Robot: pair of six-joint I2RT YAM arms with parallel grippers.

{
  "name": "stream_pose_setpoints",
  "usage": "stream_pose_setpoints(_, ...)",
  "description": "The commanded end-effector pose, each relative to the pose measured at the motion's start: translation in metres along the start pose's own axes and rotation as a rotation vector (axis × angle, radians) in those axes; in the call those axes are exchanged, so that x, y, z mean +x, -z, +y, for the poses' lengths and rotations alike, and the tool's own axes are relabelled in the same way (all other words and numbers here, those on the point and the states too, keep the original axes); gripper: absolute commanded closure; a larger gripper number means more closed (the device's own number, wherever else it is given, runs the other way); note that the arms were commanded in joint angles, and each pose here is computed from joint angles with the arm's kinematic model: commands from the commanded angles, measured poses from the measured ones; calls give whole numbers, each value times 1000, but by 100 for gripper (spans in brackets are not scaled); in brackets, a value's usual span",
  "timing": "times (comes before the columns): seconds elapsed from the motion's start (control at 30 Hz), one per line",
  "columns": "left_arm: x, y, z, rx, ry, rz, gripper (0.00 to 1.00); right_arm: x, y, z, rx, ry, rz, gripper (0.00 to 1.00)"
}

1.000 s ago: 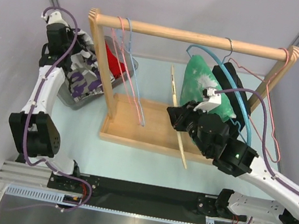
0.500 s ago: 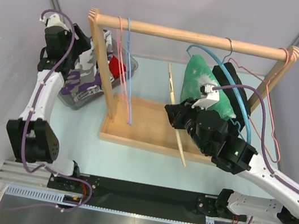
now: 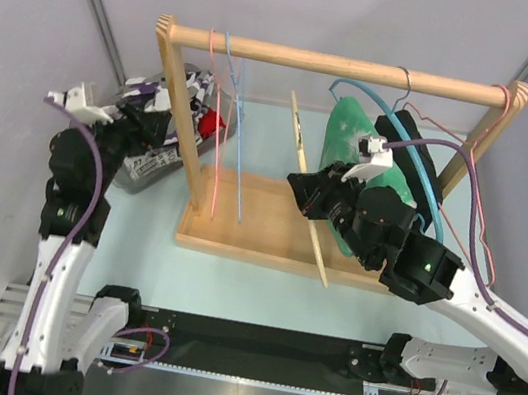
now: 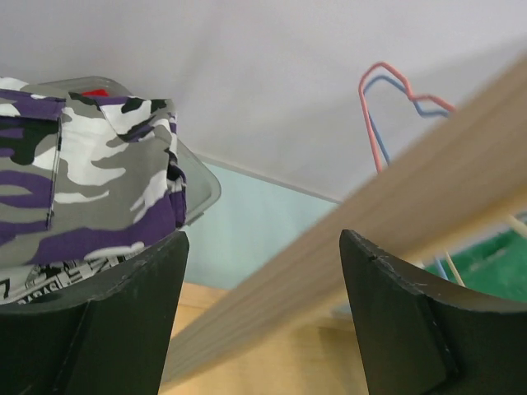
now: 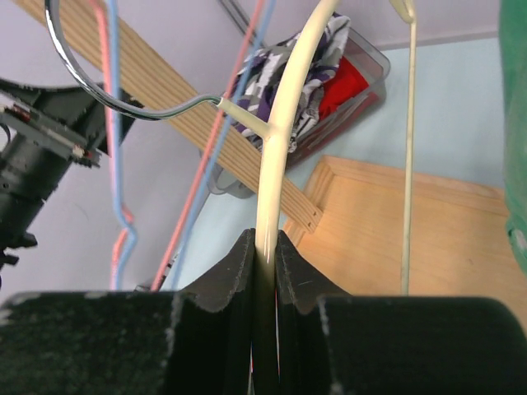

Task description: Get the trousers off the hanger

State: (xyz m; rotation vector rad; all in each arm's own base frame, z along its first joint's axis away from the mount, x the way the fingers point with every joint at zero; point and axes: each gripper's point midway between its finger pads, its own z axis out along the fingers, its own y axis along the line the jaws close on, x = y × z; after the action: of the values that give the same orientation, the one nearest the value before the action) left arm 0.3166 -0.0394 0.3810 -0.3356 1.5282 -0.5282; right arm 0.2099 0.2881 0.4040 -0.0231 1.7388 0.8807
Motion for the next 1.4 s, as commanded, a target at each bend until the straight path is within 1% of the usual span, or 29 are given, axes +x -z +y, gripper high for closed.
stream_pose_setpoints(0.0,6,36,-14,58,7,7,21,-39,7,33,-87,-15,-78,100)
stream_pose_setpoints(0.03,-1,49,-22,82,-7,-18,21,-41,5,36,-92,-10,-81,100)
stream_pose_setpoints(0.07,0,55,-22,84,-18,-6,21,-49,6,44,-109,-20,-99,100)
stream_pose_setpoints(0.1,-7,61,-31,107,-29,-15,21,-53,6,47,-115,-22,-108,100)
stream_pose_setpoints(0.17,-8,71,-46,167,-29,6,21,-56,-1,54,-118,-18,-122,100)
stream_pose_setpoints(0.2,-13,78,-57,207,-32,7,22,-65,-1,59,-127,-28,-142,100)
stream_pose_setpoints(0.23,-15,83,-66,247,-32,14,22,-63,-8,61,-121,-18,-142,100)
stream_pose_setpoints(0.33,-32,96,-86,313,-58,-15,22,-79,-12,71,-127,-32,-191,100)
stream_pose_setpoints(0.37,-31,100,-98,367,-62,6,22,-79,-18,74,-123,-33,-199,100)
stream_pose_setpoints(0.4,-38,106,-107,398,-72,-4,22,-88,-17,78,-128,-40,-217,100)
stream_pose_setpoints(0.57,-31,111,-128,504,-101,53,22,-100,-25,87,-123,-57,-267,100)
stream_pose_setpoints(0.77,-8,130,-168,711,-119,162,22,-119,-32,87,-71,-95,-349,100)
stream_pose_setpoints(0.87,-8,134,-172,729,-145,168,22,-123,-42,83,-23,-110,-387,100)
stream_pose_setpoints(0.93,-9,139,-172,742,-164,162,22,-119,-53,79,15,-117,-401,100)
stream_pose_setpoints(1.03,-1,147,-168,747,-197,204,21,-110,-69,73,55,-131,-400,100)
stream_pose_setpoints(1.17,-3,160,-165,753,-210,194,20,-111,-80,73,55,-163,-417,100)
stream_pose_setpoints(1.27,4,167,-164,778,-204,203,19,-106,-85,73,57,-173,-416,100)
stream_pose_setpoints(1.37,12,174,-165,811,-193,241,19,-102,-89,70,64,-189,-419,100)
